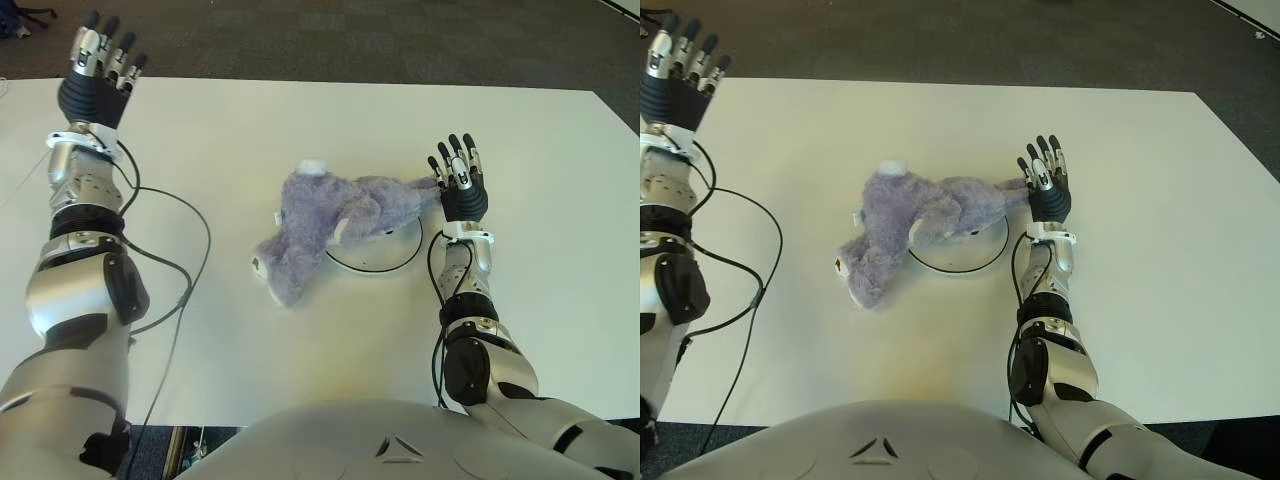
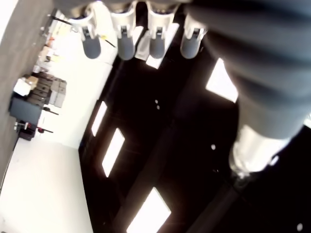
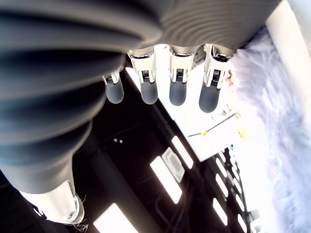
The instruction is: Put the doll into the plate.
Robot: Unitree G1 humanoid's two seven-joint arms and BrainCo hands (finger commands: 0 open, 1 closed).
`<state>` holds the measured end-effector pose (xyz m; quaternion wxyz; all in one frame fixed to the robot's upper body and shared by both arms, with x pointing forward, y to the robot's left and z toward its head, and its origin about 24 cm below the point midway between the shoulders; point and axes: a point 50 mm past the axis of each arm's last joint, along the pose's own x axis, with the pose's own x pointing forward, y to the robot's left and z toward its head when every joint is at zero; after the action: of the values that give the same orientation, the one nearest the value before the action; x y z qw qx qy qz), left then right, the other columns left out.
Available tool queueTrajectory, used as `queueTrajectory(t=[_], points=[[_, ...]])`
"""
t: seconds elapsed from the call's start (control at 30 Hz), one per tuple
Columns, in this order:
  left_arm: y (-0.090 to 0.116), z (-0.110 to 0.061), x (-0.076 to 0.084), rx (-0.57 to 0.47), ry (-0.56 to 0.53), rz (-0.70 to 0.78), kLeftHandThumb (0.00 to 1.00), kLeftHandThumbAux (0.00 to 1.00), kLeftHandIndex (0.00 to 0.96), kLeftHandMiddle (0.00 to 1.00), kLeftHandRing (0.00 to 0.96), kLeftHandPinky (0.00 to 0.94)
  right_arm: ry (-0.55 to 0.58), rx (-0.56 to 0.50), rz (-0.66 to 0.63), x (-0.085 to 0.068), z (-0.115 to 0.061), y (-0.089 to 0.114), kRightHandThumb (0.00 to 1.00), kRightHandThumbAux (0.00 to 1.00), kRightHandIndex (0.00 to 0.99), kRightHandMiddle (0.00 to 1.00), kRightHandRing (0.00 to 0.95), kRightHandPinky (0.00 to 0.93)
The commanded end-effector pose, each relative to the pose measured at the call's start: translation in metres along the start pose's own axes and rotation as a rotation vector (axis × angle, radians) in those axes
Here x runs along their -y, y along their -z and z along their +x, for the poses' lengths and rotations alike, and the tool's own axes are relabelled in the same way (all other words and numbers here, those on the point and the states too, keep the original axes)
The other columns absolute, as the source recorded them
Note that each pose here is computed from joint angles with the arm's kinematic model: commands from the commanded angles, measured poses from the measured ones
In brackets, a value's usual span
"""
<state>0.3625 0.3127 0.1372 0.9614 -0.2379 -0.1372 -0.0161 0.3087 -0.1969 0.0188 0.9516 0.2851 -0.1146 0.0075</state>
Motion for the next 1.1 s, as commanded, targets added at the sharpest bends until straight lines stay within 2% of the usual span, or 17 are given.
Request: queueTrajectory(t=[0.03, 0.2, 0.4, 0.5, 0.6, 0.83, 0.93, 1.1], points=[[0.109, -0.02, 0.022, -0.437, -0.281, -0.075, 0.002, 0.681, 0.034, 0.059, 0.046, 0.059, 0.573, -0.568, 0.314, 0.033, -0.216, 0.12, 0.257, 0.714, 0.051, 0.084, 0.074, 0.144], [0.121, -0.024, 0.027, -0.502, -0.277, 0.062, 0.0, 0.659, 0.035, 0.044, 0.031, 0.032, 0.575, -0.569, 0.316, 0.034, -0.217, 0.12, 0.258, 0.716, 0.047, 0.086, 0.079, 0.15], [0.153, -0.043, 0.039, -0.56, -0.266, 0.136, 0.0, 0.644, 0.023, 0.017, 0.0, 0.0, 0.58, -0.563, 0.333, 0.035, -0.219, 0.119, 0.231, 0.725, 0.042, 0.082, 0.074, 0.129], [0.17, -0.059, 0.042, -0.567, -0.268, 0.128, 0.0, 0.644, 0.016, 0.011, 0.0, 0.0, 0.579, -0.559, 0.334, 0.036, -0.219, 0.118, 0.224, 0.733, 0.042, 0.082, 0.073, 0.131], [0.187, -0.081, 0.045, -0.56, -0.237, 0.191, 0.0, 0.647, 0.001, 0.001, 0.0, 0.0, 0.58, -0.563, 0.319, 0.038, -0.22, 0.117, 0.213, 0.745, 0.044, 0.084, 0.074, 0.134], [0.195, -0.105, 0.041, -0.531, -0.196, 0.29, 0.0, 0.647, 0.0, 0.0, 0.0, 0.0, 0.573, -0.569, 0.309, 0.041, -0.221, 0.114, 0.158, 0.754, 0.054, 0.086, 0.071, 0.117], [0.203, -0.125, 0.041, -0.516, -0.197, 0.329, 0.0, 0.634, 0.0, 0.0, 0.0, 0.0, 0.572, -0.586, 0.3, 0.043, -0.221, 0.114, 0.126, 0.734, 0.056, 0.085, 0.07, 0.112], [0.211, -0.147, 0.049, -0.458, -0.211, 0.406, 0.0, 0.573, 0.0, 0.0, 0.0, 0.0, 0.577, -0.599, 0.294, 0.046, -0.22, 0.112, 0.106, 0.707, 0.064, 0.097, 0.092, 0.148]])
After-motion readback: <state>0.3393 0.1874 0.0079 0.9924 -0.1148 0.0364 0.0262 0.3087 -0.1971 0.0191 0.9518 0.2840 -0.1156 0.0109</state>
